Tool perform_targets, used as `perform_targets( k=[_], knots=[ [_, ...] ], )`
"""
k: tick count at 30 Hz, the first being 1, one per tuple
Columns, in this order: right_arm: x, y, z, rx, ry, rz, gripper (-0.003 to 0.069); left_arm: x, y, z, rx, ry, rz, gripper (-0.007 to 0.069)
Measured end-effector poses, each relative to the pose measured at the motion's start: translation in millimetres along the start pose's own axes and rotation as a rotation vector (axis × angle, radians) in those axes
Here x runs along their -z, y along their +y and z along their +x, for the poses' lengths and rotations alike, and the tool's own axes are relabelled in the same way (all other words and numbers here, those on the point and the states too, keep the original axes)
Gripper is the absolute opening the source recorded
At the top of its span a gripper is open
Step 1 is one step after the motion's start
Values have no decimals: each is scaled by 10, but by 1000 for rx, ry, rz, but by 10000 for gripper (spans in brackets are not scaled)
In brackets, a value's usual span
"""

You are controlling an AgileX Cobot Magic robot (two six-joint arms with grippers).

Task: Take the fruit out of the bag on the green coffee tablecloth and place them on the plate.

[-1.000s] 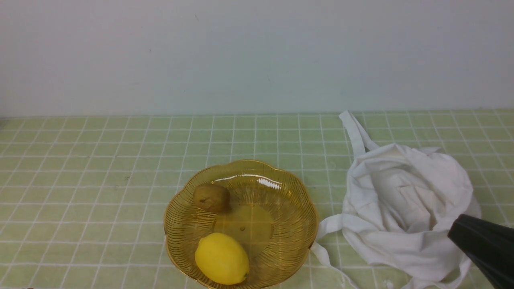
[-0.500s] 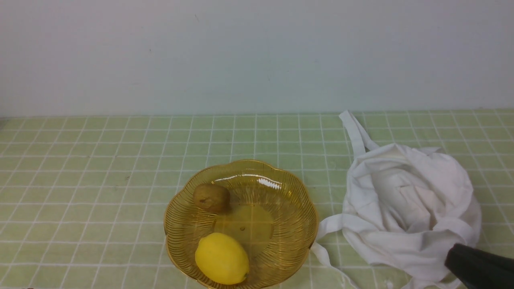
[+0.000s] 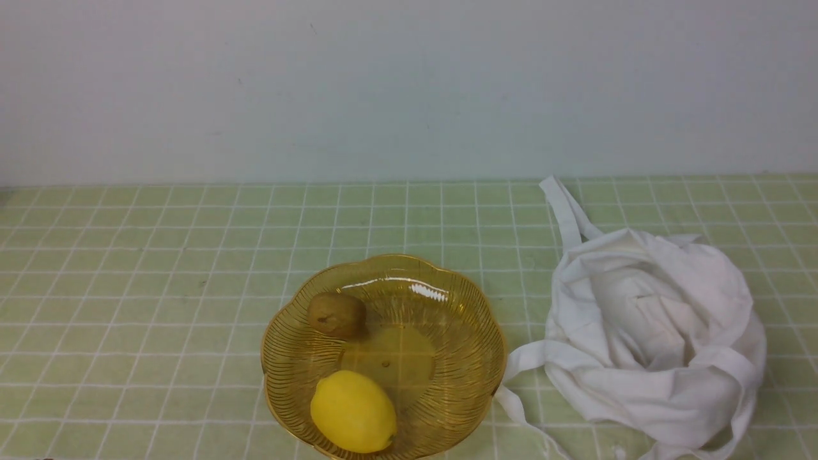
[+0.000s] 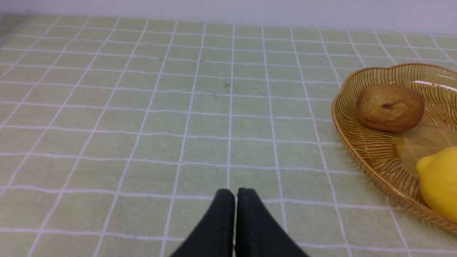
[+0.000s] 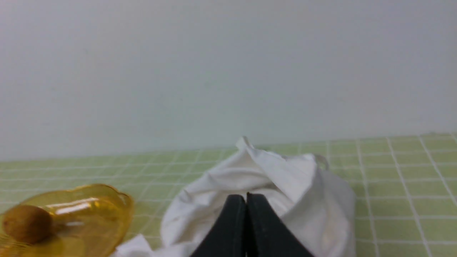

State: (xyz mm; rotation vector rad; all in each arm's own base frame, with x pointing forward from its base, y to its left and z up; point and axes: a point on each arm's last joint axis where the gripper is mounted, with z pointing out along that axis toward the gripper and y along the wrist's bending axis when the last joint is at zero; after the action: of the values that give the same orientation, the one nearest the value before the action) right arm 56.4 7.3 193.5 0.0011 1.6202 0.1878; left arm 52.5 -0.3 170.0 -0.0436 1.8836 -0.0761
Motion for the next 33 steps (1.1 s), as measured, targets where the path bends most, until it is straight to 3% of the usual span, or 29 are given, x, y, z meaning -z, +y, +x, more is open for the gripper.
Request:
perform_targets(
  k=[6, 33],
  knots=[
    [16, -73, 117, 18, 133, 128, -15, 0, 0, 0, 0, 0, 0, -8],
    [18, -77, 122, 18, 141, 134, -15, 0, 0, 0, 0, 0, 0, -8]
  ],
)
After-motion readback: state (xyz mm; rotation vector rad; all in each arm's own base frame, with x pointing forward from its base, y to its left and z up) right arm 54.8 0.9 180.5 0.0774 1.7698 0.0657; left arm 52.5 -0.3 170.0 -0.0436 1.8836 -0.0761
